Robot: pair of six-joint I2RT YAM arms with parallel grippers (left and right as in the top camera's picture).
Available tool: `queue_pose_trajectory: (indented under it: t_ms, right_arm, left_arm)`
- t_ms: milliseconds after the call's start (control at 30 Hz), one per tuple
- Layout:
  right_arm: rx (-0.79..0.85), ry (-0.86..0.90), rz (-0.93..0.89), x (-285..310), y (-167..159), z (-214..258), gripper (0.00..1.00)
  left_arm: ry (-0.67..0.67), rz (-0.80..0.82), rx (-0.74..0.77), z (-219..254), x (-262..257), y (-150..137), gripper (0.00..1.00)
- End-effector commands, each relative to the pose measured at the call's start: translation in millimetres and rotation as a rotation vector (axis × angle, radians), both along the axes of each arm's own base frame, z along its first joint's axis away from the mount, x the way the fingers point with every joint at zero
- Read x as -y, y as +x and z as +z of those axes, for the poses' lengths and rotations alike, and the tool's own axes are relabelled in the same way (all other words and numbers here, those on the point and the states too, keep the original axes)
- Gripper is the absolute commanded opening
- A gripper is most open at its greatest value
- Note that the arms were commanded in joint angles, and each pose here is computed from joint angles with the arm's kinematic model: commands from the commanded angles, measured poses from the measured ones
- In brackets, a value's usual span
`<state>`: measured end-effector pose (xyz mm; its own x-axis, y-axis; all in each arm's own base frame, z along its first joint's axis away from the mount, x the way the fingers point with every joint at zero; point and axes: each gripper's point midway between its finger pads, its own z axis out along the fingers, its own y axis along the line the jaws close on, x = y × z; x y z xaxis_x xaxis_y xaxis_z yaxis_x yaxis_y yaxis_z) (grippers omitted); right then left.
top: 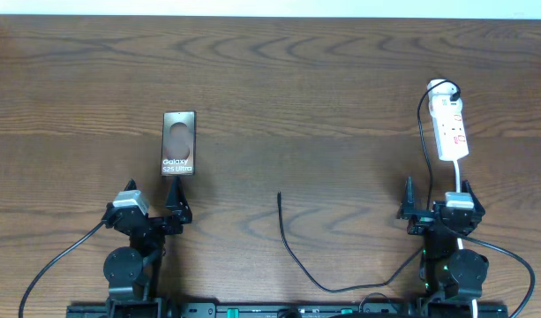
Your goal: Plug charger to phone and switch on socket
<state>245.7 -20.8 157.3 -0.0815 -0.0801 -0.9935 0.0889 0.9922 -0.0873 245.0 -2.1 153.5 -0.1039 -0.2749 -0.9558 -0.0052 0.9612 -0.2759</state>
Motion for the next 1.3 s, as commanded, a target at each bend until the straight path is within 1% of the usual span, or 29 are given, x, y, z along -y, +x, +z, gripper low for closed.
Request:
queue_pose_trajectory:
  t_ms: [0,933,1100,1200,1267]
  right_arm:
    - [-0.007,-0.009,0.007,-1,0,-2,0.99]
    - [-0.007,-0.009,0.007,-1,0,-2,0.99]
    - [-0.007,-0.009,0.007,-1,0,-2,0.99]
    - [-0.007,-0.009,0.007,-1,0,-2,0.99]
    - [-0.007,-0.009,0.007,-1,0,-2,0.99]
  left_arm:
    - [0.003,-0.008,-0.044,-14,1,-1,0.91]
    - [0.004,-0.001,-0.038,-13,0,-1,0.91]
    - [0.006,-0.031,0.053,21,5,-2,0.91]
    - [0.038,-0.032,0.128,60,5,-8,0.91]
    - [0.083,-0.033,0.142,86,5,-13,0.91]
